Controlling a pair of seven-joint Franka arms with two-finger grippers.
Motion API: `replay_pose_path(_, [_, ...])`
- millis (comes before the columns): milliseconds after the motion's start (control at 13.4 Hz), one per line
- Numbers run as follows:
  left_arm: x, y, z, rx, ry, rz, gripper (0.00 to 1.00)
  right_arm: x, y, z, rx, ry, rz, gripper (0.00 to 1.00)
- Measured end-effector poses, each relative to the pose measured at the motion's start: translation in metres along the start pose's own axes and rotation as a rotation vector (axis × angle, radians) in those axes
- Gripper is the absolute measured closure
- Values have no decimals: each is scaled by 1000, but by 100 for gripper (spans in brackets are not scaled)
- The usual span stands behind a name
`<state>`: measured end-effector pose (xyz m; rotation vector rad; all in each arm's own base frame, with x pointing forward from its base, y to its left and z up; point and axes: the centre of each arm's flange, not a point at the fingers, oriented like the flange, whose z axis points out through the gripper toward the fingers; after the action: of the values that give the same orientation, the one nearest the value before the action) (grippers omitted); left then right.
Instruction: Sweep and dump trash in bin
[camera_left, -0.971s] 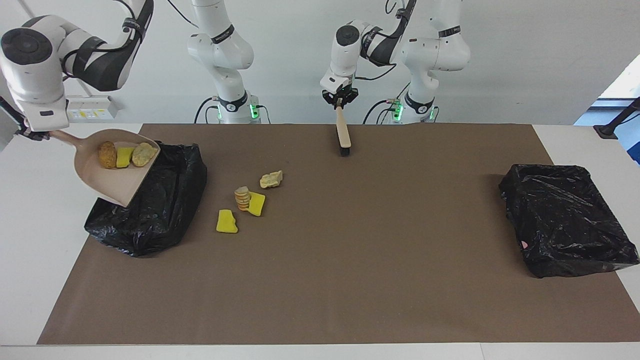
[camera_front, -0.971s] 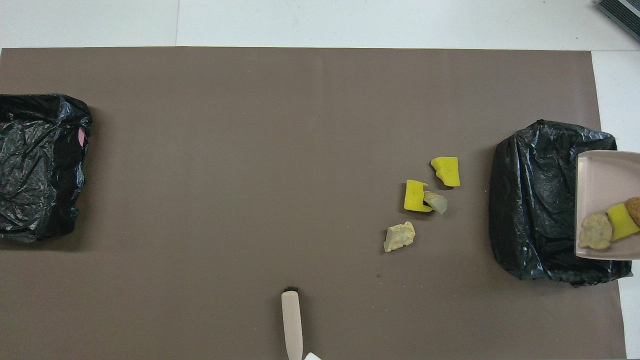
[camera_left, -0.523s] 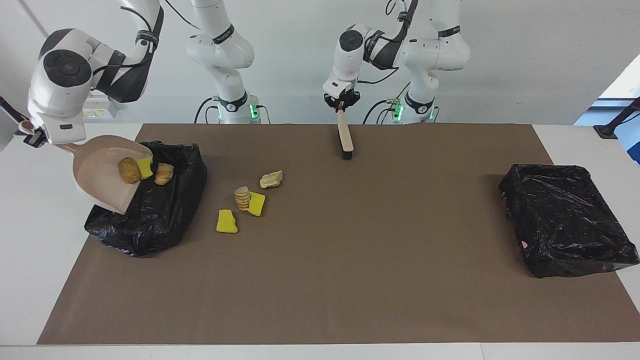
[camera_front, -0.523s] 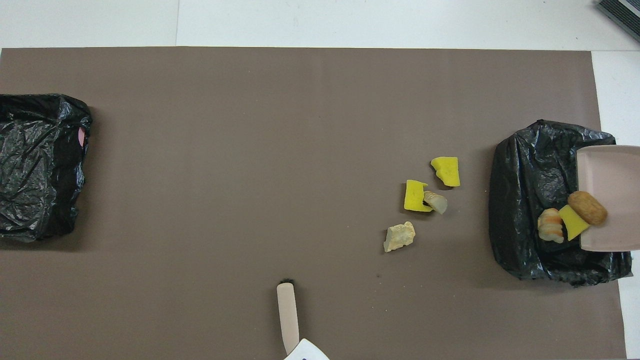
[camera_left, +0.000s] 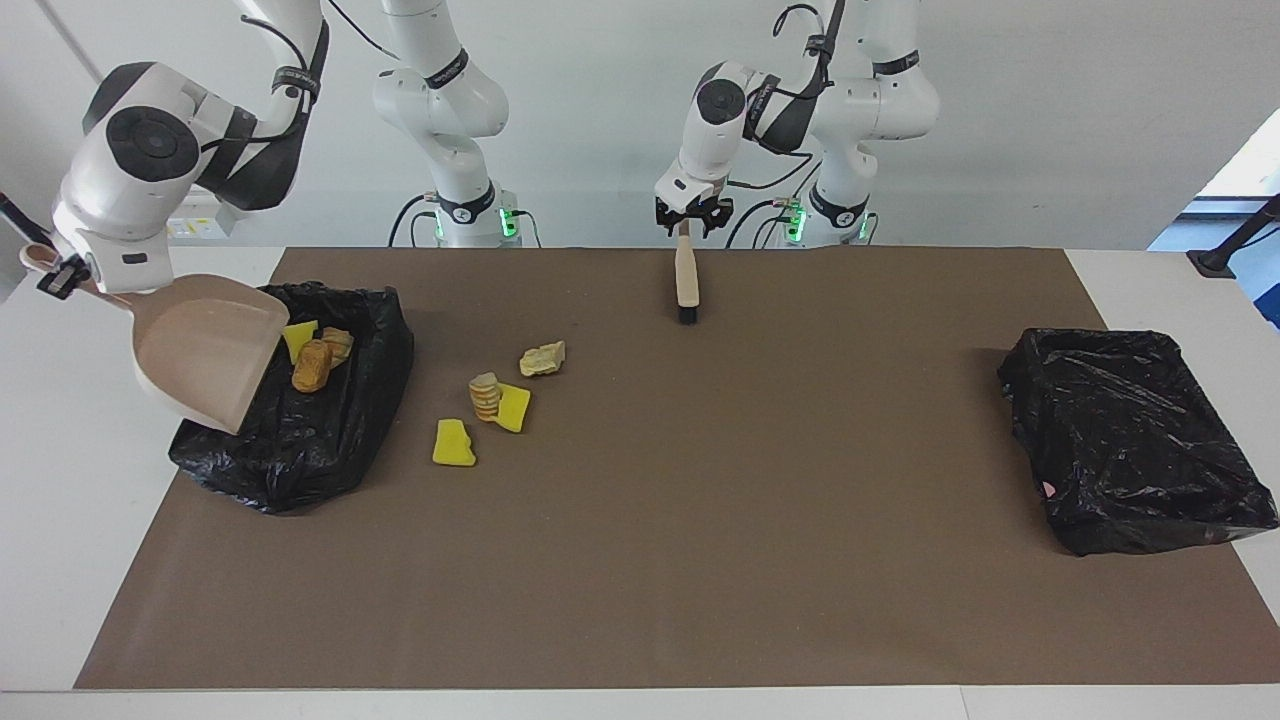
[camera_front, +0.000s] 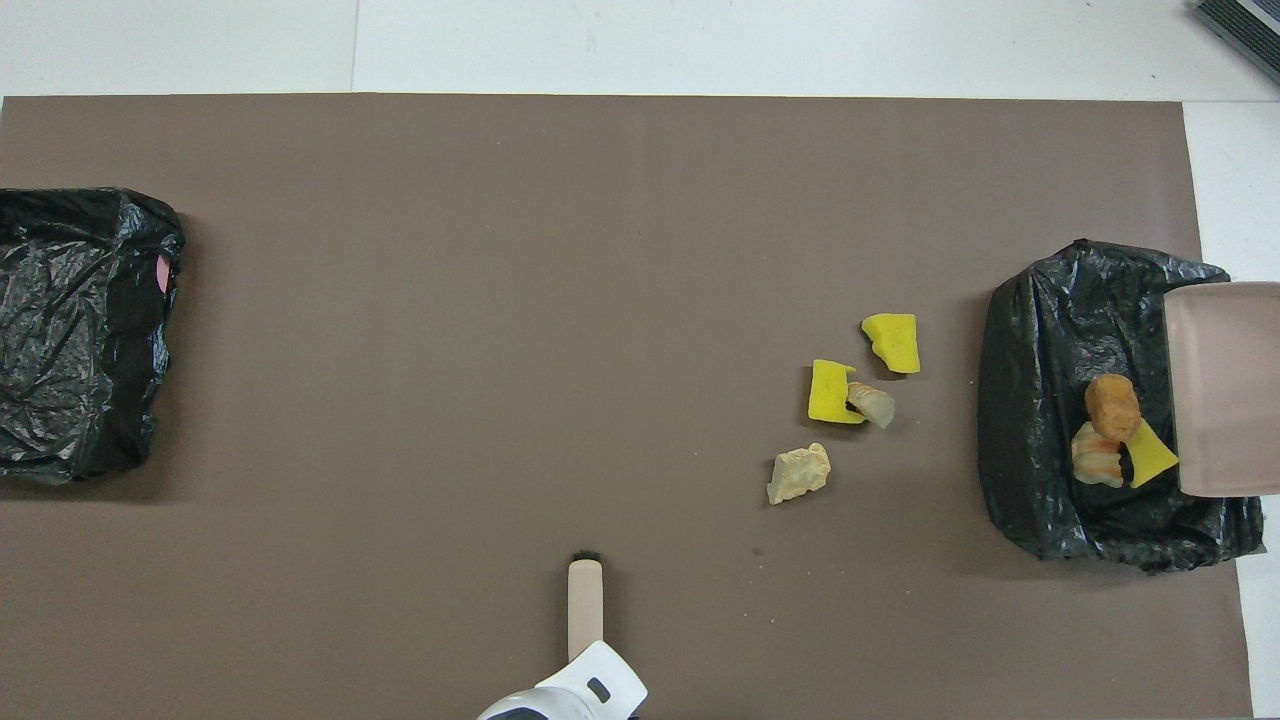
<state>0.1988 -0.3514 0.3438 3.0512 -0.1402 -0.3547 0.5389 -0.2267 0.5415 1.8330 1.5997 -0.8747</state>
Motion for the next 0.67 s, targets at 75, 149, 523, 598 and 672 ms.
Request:
replay_pose_path(75, [7, -1, -7, -2, 16, 17, 4, -8, -2, -8, 0, -5, 15, 68])
replay_pose_path(149, [15, -2, -16, 11, 41, 32, 0, -19, -6, -16, -1, -8, 34, 68])
replay_pose_path(523, [78, -37, -82, 23, 135, 53, 0, -53, -39, -65, 49, 160, 204, 68])
replay_pose_path(598, [96, -49, -99, 16, 146, 49, 0, -51, -42, -74, 77, 197, 262, 68])
replay_pose_path(672, [114, -61, -115, 12, 156, 45, 0, -42, -43, -84, 102, 231, 322, 68])
